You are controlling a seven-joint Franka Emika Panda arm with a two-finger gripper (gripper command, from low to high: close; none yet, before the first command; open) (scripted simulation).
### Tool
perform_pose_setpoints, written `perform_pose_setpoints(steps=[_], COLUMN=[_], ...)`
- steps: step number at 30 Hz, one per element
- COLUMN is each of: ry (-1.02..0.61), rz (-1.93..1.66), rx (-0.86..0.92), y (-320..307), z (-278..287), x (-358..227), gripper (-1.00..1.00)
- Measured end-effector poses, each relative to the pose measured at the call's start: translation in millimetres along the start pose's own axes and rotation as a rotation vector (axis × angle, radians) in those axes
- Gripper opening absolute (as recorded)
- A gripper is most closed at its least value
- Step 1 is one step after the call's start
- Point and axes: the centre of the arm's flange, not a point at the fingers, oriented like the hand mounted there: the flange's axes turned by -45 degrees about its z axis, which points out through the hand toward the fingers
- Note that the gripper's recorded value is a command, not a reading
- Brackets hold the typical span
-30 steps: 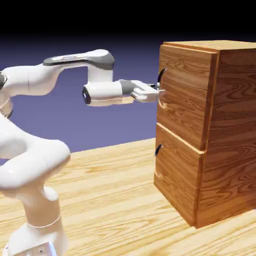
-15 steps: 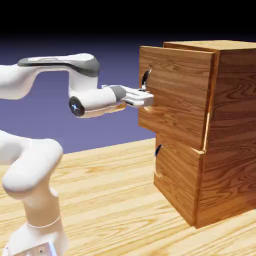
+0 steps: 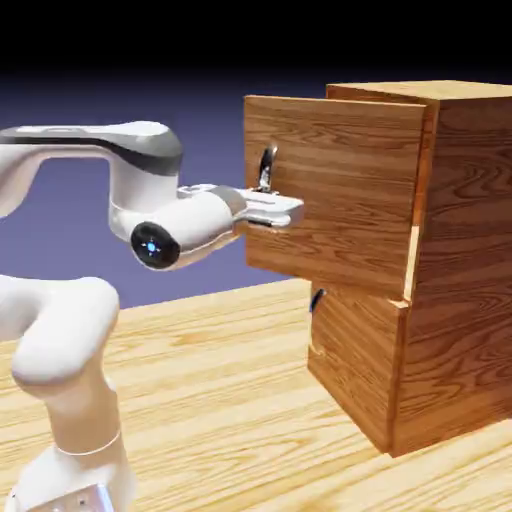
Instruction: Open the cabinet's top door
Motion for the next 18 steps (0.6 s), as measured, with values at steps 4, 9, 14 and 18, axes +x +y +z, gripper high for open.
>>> perform_pose_setpoints(steps=[4,9,14,18], ry=[0.000,0.000,0.000,0.000], rz=[0.000,0.000,0.000,0.000], rx=[-0.085,-0.205,-0.349,-0.468], y=[-13.3,-34.8,-64.6,-92.1], z=[-20.4,-47.1,-75.4,-95.4], x=[0.0,0.0,0.0,0.0], gripper=[-1.00,-1.00,-1.00,-1.00])
